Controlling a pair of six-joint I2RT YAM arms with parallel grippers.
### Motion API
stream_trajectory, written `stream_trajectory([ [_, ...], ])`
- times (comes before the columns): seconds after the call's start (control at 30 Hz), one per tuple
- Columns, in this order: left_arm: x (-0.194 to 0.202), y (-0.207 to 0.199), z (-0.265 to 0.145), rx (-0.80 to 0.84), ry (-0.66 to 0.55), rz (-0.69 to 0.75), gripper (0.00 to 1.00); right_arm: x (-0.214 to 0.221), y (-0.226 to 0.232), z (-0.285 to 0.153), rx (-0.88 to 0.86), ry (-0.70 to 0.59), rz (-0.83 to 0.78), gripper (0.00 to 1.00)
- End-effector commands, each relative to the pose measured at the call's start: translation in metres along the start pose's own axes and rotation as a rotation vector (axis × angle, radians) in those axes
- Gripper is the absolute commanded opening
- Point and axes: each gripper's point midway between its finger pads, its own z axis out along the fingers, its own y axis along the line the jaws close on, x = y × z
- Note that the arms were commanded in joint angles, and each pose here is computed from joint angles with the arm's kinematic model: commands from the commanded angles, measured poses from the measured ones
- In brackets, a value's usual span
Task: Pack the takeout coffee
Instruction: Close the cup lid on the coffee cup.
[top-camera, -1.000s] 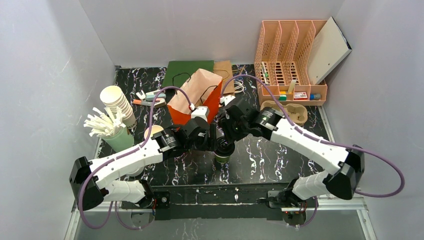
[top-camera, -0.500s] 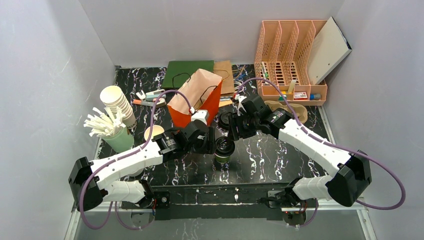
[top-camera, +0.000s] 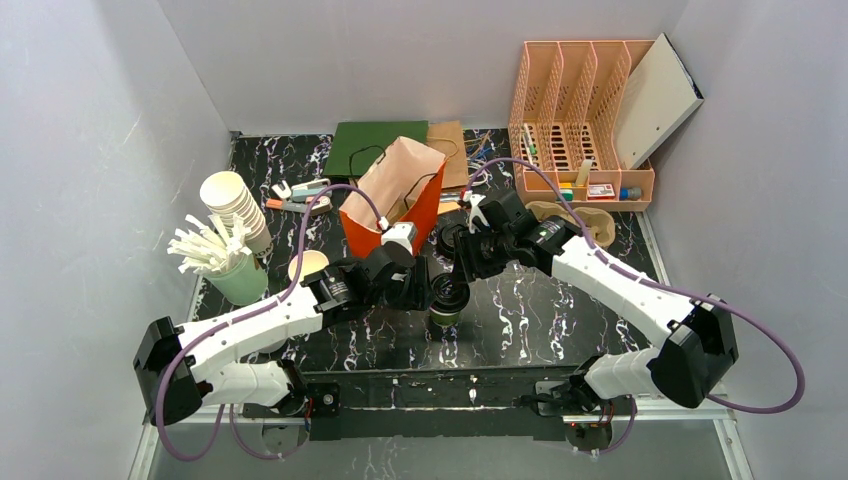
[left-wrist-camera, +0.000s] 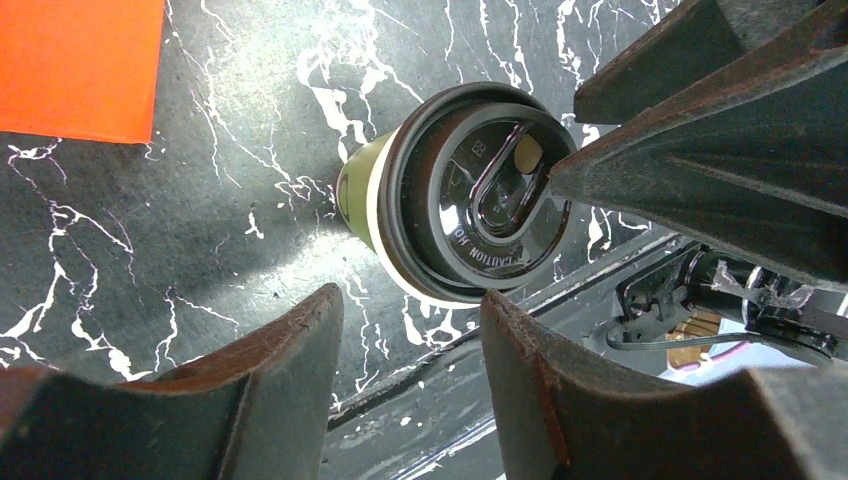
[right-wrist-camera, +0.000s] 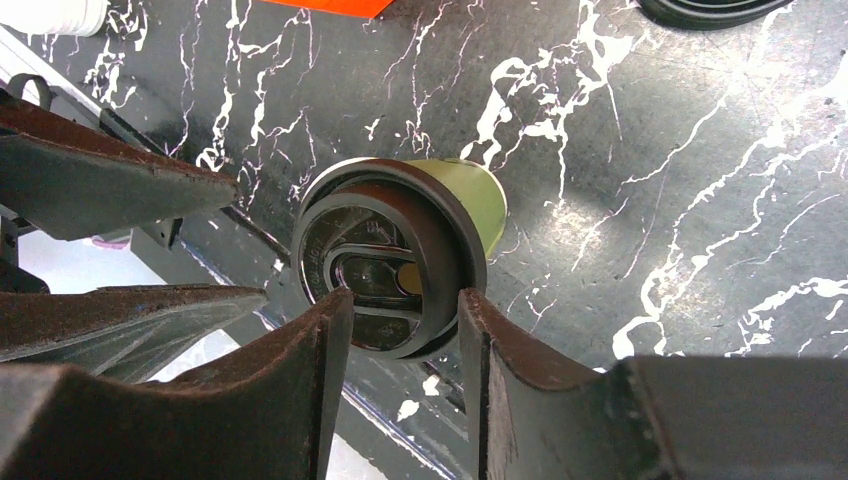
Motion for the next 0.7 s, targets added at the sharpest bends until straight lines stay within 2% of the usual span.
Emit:
stream_trajectory([
  [0.0, 0.0056, 0.0017, 0.0005, 0.005, 0.017, -0.021, 0.50, -0.0036, 0.0067, 0.0005, -0.040, -0.008, -0.011, 0.50],
  [0.3, 0.0100, -0.0032, 0.0057, 0.025, 0.042, -0.020, 0.51, 0.0027, 0.0109, 0.0050, -0.077, 0.026, -0.006, 0.46],
  [0.67, 0.0113, -0.0005, 0.0077, 0.008, 0.048, -0.013, 0.54, 0.0035, 0.0129, 0.0067, -0.090, 0.036, -0.009, 0.46],
])
